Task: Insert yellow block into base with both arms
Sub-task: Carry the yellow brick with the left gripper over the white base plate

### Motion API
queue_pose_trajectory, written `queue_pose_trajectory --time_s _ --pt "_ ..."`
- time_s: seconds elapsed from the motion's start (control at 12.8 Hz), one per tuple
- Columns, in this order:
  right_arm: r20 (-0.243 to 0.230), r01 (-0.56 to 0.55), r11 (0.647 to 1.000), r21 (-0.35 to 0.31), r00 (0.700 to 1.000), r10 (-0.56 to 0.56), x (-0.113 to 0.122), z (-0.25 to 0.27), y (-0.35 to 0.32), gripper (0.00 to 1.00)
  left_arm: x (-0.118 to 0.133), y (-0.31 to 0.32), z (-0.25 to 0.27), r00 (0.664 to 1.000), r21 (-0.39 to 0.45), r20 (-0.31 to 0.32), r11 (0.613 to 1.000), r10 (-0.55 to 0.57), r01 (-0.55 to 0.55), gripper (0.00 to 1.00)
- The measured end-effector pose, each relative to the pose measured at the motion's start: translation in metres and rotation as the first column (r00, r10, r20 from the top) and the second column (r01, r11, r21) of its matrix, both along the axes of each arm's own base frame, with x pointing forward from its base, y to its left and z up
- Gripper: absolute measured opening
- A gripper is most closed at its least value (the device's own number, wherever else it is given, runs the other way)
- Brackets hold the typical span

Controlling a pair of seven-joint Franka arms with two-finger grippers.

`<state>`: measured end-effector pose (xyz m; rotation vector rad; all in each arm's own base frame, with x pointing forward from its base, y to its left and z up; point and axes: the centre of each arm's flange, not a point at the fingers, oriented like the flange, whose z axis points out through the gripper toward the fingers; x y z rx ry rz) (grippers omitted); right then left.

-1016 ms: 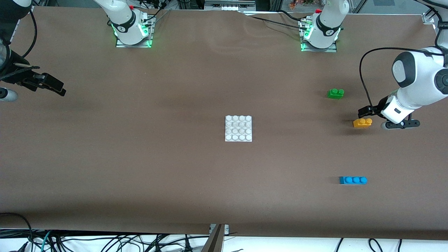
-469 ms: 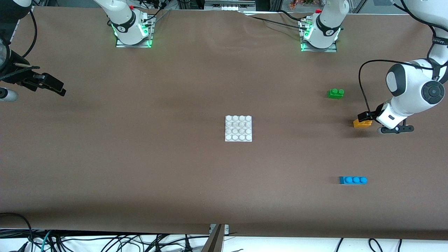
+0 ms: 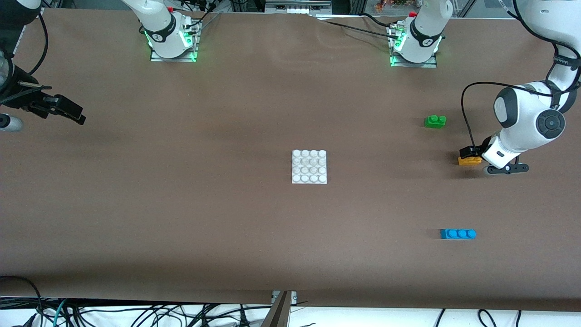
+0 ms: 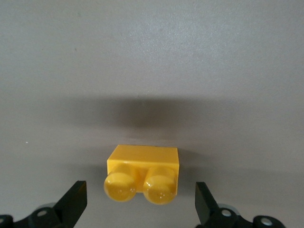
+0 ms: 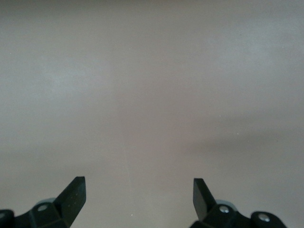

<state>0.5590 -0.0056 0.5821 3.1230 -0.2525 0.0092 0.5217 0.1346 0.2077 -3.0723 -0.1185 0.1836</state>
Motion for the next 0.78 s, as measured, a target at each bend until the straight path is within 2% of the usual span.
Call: queue_pose_trajectory --time_s 0.63,0.78 --pt "0.000 -0.001 1.000 0.000 1.000 0.001 0.000 0.000 0.001 1.00 0.001 0.000 -0.018 1.000 0.002 0.017 1.000 -0.004 0.004 1.00" --pt "0.000 -0.002 1.000 0.000 1.000 0.002 0.000 0.000 0.001 1.00 0.001 0.000 -0.018 1.000 0.003 0.017 1.000 -0.004 0.004 0.96"
